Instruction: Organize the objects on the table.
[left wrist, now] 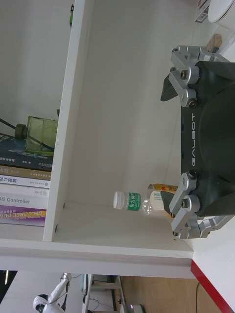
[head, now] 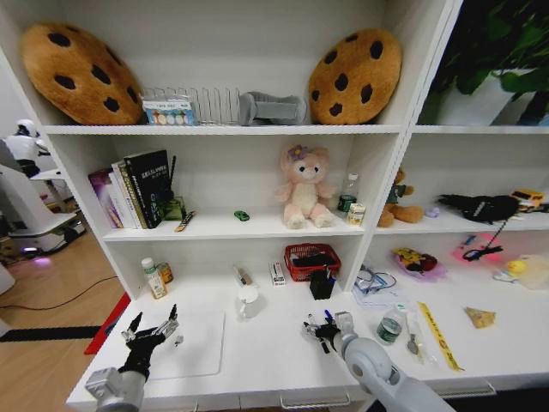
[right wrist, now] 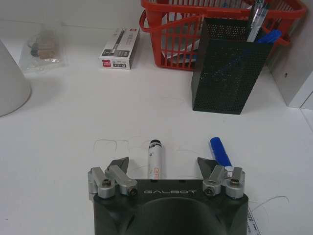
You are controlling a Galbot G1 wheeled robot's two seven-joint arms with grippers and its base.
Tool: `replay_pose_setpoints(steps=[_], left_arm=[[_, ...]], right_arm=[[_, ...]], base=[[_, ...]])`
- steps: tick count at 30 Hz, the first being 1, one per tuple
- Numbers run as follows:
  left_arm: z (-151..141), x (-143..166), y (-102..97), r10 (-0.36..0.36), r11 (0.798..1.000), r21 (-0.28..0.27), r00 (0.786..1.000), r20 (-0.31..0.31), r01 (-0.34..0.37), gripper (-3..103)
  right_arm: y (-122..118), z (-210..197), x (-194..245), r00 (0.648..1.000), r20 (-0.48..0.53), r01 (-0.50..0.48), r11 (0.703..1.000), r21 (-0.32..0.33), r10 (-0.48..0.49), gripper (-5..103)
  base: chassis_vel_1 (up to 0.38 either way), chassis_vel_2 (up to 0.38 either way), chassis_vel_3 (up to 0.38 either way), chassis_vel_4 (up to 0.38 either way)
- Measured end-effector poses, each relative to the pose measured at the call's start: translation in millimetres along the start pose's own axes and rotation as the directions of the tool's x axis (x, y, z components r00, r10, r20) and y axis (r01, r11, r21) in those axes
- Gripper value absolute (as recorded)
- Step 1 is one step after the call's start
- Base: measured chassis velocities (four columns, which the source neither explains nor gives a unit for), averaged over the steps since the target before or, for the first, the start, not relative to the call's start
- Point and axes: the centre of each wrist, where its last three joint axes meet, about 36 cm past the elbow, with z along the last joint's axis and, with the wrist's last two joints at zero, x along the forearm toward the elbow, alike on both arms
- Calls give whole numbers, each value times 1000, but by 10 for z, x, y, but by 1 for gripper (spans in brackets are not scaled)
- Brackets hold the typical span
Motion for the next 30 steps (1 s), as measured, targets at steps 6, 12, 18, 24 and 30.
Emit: replay_pose_setpoints(steps=[6, 12, 18, 24, 30], left_arm=[[3, -13, 20, -6, 1000, 1, 1000, 1, 6, 100], [4, -18, 27, -7, 1000, 1, 1000, 2, 7, 100], [-8, -33, 28, -5, 1000, -1, 1000, 6, 5, 100], [-6, -27, 31, -5, 1000, -2, 1000, 3, 5, 100], [-12, -19, 16, -4, 1000, -1, 1000, 5, 4, 100]], right_arm=[[26, -5, -14, 1000, -8, 3, 1000, 12, -3, 59], [33, 31, -16, 1000, -16, 1, 1000, 7, -1, 37], [21, 38, -14, 1000, -18, -2, 1000, 0, 2, 15], [-5, 58, -13, 1000, -18, -2, 1000, -11, 2, 10], [-8, -134, 225, 990, 136, 19, 1000, 25, -22, 10]], base=[[0, 0, 0, 0], [0, 0, 0, 0], [0, 0, 0, 0], [0, 0, 0, 0], [0, 0, 0, 0]])
